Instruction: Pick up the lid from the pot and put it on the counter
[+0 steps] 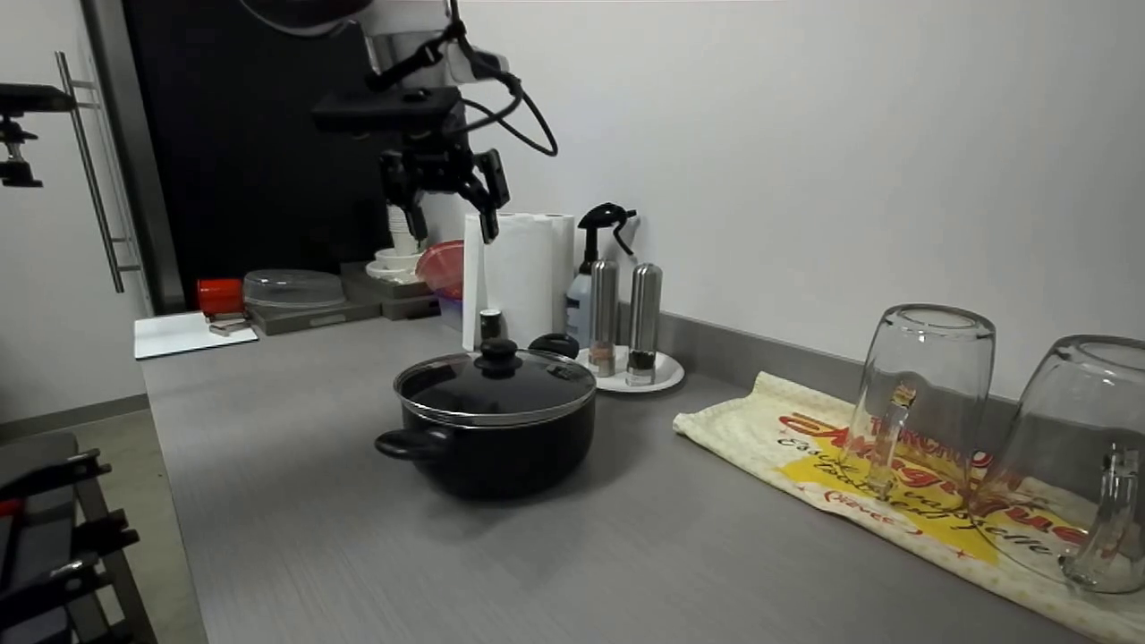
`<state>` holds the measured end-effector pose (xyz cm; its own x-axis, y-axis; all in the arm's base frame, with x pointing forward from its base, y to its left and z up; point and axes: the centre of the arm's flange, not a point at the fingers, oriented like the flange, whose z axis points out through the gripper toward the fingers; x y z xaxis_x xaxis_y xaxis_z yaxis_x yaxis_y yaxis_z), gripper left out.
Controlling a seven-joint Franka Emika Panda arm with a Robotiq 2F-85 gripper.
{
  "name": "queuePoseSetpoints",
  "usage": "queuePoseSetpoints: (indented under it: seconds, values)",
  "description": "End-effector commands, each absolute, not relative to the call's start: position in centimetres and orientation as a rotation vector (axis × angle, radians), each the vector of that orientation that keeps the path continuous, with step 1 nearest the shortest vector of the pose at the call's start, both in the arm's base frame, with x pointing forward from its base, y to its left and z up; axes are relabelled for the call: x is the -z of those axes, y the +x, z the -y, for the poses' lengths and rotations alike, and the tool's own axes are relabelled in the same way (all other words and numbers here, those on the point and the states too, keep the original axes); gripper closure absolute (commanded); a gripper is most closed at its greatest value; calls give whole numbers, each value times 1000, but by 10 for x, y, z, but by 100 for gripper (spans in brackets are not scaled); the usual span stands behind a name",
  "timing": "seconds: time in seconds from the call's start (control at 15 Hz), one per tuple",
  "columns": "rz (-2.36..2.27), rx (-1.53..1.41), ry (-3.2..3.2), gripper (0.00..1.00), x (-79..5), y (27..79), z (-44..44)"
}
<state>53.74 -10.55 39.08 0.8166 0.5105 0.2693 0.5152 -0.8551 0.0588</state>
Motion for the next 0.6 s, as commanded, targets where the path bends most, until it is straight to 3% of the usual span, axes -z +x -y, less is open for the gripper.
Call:
queuePoseSetpoints:
  seconds: [0.0,0.07,0.53]
  values:
    - [951,337,-3052,0,-345,583,118]
    - [907,380,-3009,0,-365,555,106]
    - [933,329,-3038,0,-339,573,118]
